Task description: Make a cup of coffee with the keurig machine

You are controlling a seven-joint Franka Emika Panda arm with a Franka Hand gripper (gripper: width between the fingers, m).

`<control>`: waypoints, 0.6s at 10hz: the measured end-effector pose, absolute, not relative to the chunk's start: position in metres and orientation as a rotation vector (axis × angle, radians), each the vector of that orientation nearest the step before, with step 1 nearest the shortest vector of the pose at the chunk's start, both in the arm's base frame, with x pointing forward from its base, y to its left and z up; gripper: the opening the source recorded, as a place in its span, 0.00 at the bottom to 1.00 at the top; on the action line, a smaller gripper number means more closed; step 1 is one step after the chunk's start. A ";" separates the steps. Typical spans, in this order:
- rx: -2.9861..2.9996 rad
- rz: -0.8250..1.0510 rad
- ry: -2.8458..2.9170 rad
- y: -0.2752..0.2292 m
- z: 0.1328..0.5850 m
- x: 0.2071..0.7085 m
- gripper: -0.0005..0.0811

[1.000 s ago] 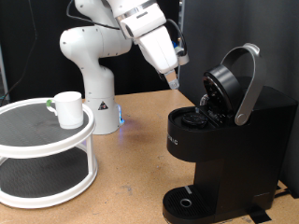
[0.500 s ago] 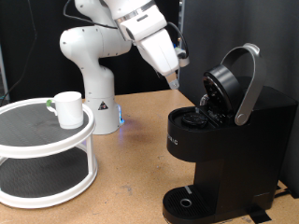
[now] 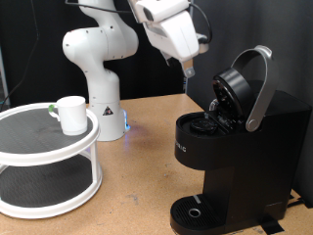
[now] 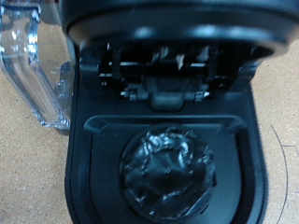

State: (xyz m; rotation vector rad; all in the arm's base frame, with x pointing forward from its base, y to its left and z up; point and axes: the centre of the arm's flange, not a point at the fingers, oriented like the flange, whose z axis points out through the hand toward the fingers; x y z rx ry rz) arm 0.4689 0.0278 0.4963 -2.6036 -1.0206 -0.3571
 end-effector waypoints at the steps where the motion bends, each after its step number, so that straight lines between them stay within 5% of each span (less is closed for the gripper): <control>1: -2.598 -0.360 -1.018 0.029 0.506 0.471 0.99; 6: -2.580 -0.373 -1.013 0.030 0.521 0.473 0.99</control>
